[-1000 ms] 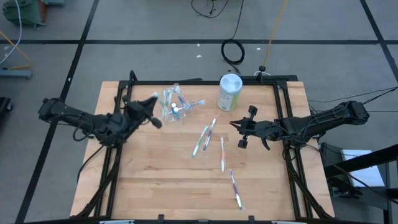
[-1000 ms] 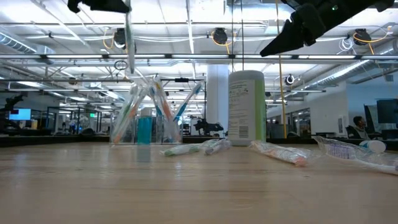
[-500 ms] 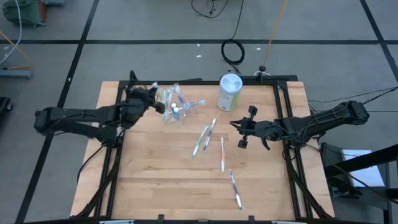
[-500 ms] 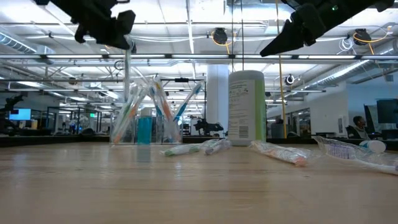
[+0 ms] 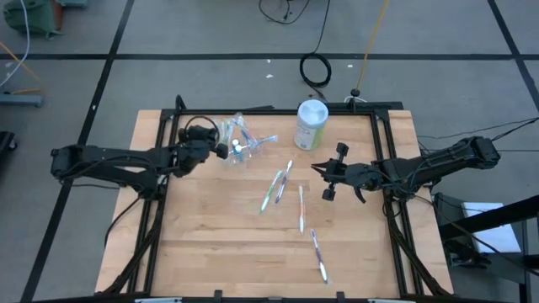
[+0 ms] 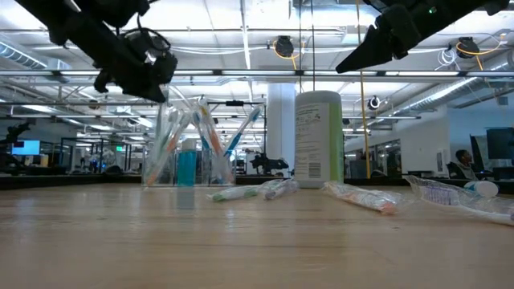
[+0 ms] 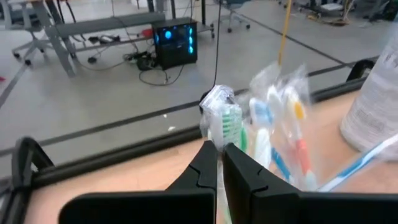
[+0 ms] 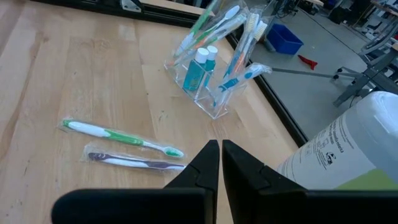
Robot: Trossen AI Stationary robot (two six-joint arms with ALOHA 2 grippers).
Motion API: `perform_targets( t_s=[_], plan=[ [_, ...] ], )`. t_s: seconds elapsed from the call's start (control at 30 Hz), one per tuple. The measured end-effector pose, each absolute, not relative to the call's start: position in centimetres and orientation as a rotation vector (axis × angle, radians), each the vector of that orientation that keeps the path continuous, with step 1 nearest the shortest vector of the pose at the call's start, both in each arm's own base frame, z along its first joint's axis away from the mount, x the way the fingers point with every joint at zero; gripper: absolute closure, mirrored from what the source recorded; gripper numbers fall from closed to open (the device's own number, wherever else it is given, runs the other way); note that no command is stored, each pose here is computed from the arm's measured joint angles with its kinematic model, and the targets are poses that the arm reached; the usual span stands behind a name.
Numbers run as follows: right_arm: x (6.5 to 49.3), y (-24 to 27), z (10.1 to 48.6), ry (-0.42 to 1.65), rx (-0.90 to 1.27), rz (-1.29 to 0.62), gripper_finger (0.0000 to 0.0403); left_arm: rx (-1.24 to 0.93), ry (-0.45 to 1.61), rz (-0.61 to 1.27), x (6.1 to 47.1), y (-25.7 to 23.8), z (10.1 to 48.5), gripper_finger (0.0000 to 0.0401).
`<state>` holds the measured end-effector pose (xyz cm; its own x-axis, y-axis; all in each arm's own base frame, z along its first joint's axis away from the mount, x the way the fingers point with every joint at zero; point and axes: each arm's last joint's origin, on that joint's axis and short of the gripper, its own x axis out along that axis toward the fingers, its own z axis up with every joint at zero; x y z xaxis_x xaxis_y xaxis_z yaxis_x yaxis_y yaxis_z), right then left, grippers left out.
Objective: Pick & Place toothbrushing station
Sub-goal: Put the green toothbrush into the transparent organizer
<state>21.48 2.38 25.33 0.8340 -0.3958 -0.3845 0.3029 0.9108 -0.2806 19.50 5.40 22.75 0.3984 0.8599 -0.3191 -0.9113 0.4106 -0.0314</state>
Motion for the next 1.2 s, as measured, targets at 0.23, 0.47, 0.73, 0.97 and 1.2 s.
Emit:
perform_targets(
  t_s=[0.23, 0.47, 0.73, 0.97, 1.2],
  plan=[
    [21.5, 2.4, 25.3, 0.452, -0.213, -0.373, 0.0392, -0.243, 0.303, 1.126, 20.2, 5.5, 20.6, 0.0397],
    [21.5, 2.4, 25.3, 0.452, -0.213, -0.373, 0.0392, -0.326, 0.287, 1.127, 20.8, 5.5, 19.8, 0.0363],
    [21.5, 2.4, 25.3, 0.452, -0.213, -0.373, 0.0392, -0.285, 0.327, 1.099, 20.8, 5.5, 19.7, 0.0315],
    [21.5, 2.4, 25.3, 0.452, -0.213, -0.373, 0.0392, -0.232, 0.366, 1.046, 20.8, 5.4, 19.9, 0.0282],
    [21.5, 2.4, 25.3, 0.452, -0.213, -0.373, 0.0392, -0.227, 0.393, 0.996, 20.9, 5.3, 19.8, 0.0226]
  ],
)
